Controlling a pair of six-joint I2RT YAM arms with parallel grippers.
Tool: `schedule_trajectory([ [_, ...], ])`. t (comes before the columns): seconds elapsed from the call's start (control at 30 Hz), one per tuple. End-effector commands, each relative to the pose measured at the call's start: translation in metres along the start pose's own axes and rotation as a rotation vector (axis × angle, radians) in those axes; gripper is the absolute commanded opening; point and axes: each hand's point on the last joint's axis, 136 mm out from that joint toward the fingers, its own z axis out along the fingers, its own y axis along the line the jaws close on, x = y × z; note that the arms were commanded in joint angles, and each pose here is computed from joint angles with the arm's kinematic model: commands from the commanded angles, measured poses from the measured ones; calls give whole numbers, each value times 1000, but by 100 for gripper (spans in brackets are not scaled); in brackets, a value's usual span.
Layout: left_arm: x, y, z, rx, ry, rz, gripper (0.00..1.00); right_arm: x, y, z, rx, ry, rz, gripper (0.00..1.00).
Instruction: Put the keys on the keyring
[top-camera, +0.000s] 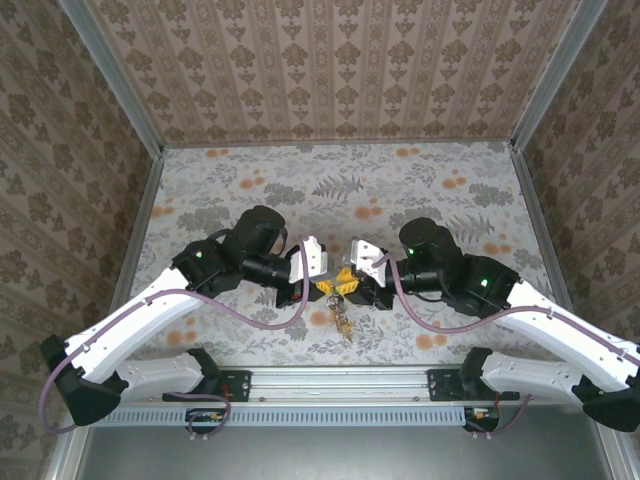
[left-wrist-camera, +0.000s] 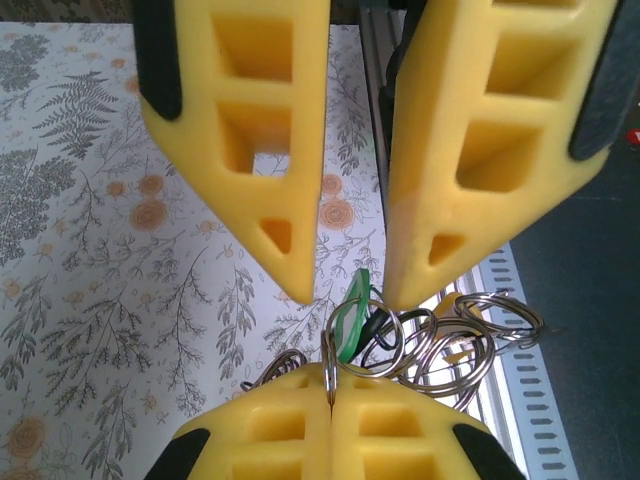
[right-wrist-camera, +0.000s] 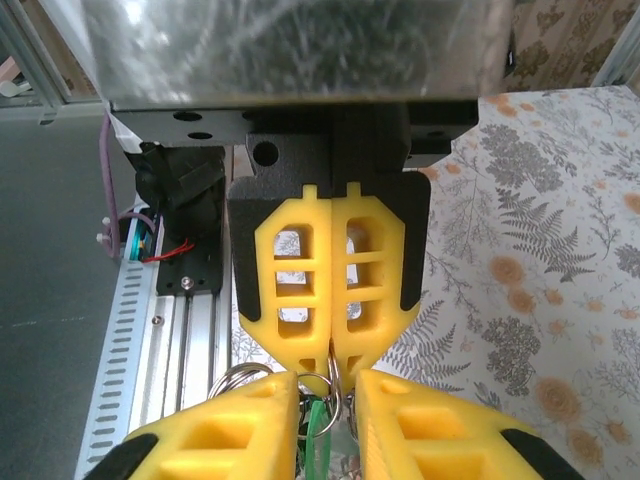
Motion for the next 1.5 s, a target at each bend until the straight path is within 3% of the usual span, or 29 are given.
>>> schedule_trajectory([
  [0.0,-24,-3,-12,-4,-89,50,0,5,0,5,-19,5,39,23],
  [0.17,-23,-2,-14,-12,-91,53,0,12,2,9,-49,23,73,23],
  [0.37,-21,0,-14,-20,-93,52,0,13,6,11,-81,24,92,12],
  [0.73,-22,8,-18,-65,-108,57,0,26,7,18,-98,52,117,0],
  [0.87,-23,10,-19,-72,-114,56,0,31,8,20,-105,65,126,0],
  [1.17,-21,12,-18,-75,-108,55,0,33,14,19,-139,70,143,16],
  [1.47,-21,13,-18,-78,-109,56,0,39,13,16,-122,90,153,7],
])
